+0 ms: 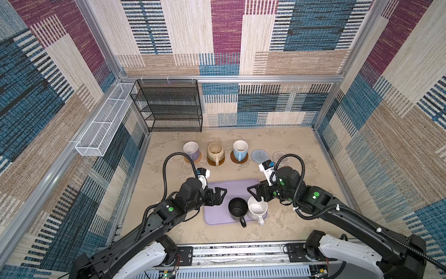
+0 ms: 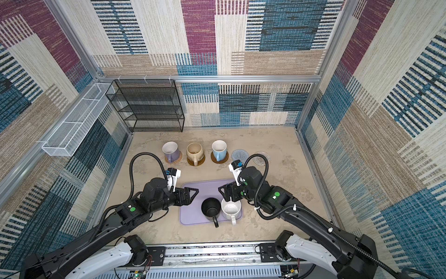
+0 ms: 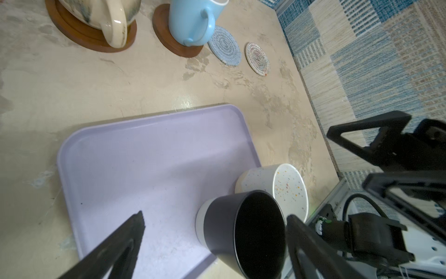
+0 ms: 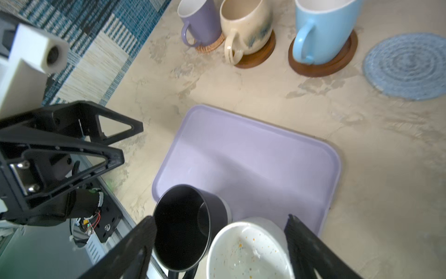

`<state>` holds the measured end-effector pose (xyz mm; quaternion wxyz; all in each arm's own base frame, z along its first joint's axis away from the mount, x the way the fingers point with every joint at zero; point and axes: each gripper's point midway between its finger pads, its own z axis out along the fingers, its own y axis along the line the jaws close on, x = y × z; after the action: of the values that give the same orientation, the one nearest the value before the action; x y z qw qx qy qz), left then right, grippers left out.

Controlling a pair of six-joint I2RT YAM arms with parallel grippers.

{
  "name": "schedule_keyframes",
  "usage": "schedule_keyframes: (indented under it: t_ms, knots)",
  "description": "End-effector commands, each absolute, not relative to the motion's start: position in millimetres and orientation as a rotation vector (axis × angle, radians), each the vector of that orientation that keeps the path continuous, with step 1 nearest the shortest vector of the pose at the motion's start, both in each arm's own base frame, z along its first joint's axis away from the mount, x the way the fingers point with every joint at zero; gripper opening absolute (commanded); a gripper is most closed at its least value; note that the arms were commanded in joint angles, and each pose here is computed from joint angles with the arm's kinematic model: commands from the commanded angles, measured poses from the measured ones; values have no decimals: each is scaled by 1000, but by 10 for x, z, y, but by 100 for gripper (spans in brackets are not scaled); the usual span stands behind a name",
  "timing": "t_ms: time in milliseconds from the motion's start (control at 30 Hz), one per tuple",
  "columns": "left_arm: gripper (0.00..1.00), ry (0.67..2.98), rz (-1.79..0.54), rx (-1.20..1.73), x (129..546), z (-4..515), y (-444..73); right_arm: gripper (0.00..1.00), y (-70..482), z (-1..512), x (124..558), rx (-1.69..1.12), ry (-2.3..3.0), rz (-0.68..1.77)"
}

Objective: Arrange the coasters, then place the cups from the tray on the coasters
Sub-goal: 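Move the right gripper down to the black mug while the left withdraws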

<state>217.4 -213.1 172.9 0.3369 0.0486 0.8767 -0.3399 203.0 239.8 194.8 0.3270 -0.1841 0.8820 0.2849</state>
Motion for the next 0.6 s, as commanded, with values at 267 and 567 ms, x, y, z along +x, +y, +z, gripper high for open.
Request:
schedule_keyframes:
  t_ms: [267,567]
  knots:
    - [96,2254,-1057,213,2056,1833,-2335,72,2662,1572,1380,-559,2472,644]
    - [96,2261,-1098,238,2007,1767,-2381,56,2790,1323,984,-623,2529,710]
